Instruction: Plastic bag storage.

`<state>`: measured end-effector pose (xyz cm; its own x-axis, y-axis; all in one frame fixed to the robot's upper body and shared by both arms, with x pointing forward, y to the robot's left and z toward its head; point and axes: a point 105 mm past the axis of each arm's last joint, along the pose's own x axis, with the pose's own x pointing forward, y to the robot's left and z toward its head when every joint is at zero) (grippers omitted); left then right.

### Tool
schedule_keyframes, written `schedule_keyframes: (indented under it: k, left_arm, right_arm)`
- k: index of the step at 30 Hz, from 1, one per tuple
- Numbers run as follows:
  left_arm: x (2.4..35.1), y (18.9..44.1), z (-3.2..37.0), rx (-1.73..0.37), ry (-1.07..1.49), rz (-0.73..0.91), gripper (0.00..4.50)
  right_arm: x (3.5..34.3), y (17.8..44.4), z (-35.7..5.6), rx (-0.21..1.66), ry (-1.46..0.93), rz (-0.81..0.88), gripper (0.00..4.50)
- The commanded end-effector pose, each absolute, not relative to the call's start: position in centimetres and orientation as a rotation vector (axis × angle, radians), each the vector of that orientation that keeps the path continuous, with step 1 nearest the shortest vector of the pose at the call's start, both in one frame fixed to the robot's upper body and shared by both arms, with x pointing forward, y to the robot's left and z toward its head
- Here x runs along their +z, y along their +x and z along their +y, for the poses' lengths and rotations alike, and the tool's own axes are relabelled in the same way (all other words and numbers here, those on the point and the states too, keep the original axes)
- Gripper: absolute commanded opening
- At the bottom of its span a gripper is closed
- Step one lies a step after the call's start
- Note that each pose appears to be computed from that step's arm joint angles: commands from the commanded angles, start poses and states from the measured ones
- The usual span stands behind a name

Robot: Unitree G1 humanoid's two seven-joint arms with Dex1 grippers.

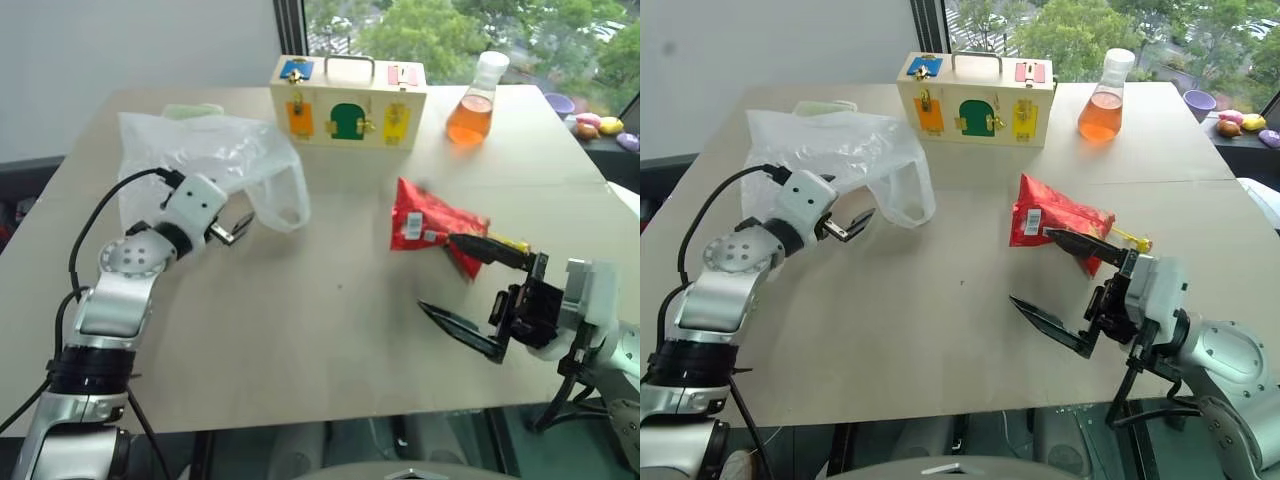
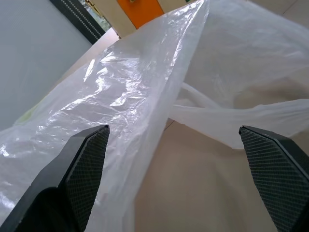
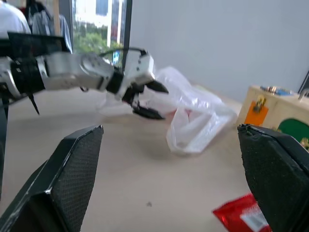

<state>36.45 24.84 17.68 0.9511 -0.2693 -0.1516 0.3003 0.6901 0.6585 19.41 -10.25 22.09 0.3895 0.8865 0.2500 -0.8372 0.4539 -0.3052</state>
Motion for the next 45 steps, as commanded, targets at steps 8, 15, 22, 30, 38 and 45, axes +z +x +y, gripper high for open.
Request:
schedule_keyframes:
  k: [8, 15, 22, 30, 38, 45]
  left_arm:
    - [19.0, 39.5, 25.7, -0.231, 0.963, 0.023, 4.24]
    - [20.3, 39.6, 25.3, -0.249, 0.790, -0.028, 1.31]
    - [21.3, 37.0, 22.4, -0.500, 0.317, 0.038, 0.02]
    - [23.8, 34.7, 17.1, -0.639, -0.018, 0.099, 0.02]
    - [24.1, 34.0, 15.6, -0.668, -0.064, 0.163, 0.02]
    - [23.9, 33.6, 14.9, -0.703, -0.087, 0.176, 0.00]
  right_arm:
    - [24.0, 19.2, -8.7, 1.113, -0.119, -0.488, 4.50]
    - [23.0, 19.7, -9.0, 1.064, -0.143, -0.437, 4.50]
    - [21.5, 21.5, -10.2, 0.947, -0.210, -0.354, 4.50]
    - [17.2, 26.8, -14.7, 0.656, -0.531, -0.094, 4.50]
    - [13.8, 30.9, -15.9, 0.550, -0.707, 0.008, 4.50]
    - [13.3, 33.2, -15.3, 0.562, -0.645, 0.012, 2.13]
